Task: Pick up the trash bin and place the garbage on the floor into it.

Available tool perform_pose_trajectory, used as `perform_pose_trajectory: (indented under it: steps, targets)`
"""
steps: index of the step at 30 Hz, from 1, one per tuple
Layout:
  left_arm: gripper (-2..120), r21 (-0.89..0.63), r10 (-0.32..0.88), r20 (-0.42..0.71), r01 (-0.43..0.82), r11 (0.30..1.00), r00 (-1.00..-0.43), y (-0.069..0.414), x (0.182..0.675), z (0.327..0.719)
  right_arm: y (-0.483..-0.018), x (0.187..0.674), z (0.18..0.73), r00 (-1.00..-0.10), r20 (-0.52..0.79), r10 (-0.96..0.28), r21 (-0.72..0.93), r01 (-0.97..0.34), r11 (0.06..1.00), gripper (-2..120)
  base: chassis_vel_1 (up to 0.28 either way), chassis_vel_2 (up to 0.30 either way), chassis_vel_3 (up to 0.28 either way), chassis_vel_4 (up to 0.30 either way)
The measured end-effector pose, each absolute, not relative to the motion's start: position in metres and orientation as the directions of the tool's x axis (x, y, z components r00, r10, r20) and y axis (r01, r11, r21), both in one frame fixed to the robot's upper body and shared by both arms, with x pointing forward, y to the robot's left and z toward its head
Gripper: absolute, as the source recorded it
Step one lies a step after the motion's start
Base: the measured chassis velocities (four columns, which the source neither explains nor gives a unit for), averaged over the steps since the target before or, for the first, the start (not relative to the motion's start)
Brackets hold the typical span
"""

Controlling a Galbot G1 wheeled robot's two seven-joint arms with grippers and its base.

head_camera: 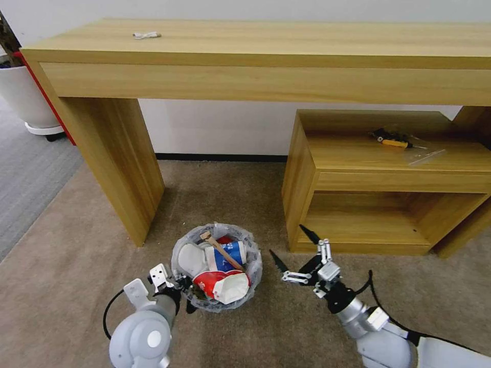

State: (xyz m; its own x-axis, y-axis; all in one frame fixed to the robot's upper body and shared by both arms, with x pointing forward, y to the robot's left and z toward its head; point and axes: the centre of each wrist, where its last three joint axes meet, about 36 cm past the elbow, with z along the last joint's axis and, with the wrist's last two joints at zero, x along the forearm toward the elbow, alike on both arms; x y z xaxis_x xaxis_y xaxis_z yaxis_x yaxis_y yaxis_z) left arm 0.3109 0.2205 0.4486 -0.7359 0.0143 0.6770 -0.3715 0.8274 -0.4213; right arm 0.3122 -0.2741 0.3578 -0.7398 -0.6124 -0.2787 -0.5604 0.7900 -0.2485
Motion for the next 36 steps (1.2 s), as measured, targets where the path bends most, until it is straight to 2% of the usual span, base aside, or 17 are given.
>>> perform_pose_trajectory:
  steps: [5,16,29,36]
  targets:
    - [0,-0.418,-0.005,0.72,-0.439,0.795,-0.694,0.25,0.317,0.456,-0.276,0.312,0.358,-0.743,-0.284,-0.606,-0.253,-0.551,0.795,100,0.0,0.0,0.0,0.0]
    - [0,-0.369,-0.024,0.792,-0.51,0.777,-0.61,0.291,0.347,0.453,-0.281,0.309,0.361,-0.75,-0.284,-0.598,-0.262,-0.539,0.8,100,0.0,0.0,0.0,0.0]
    - [0,-0.345,-0.031,0.806,-0.511,0.787,-0.591,0.308,0.393,0.454,-0.292,0.307,0.356,-0.762,-0.265,-0.591,-0.284,-0.525,0.803,100,0.0,0.0,0.0,0.0]
    - [0,-0.335,-0.028,0.83,-0.54,0.772,-0.556,0.307,0.406,0.452,-0.296,0.307,0.352,-0.764,-0.263,-0.589,-0.291,-0.52,0.803,100,0.0,0.0,0.0,0.0]
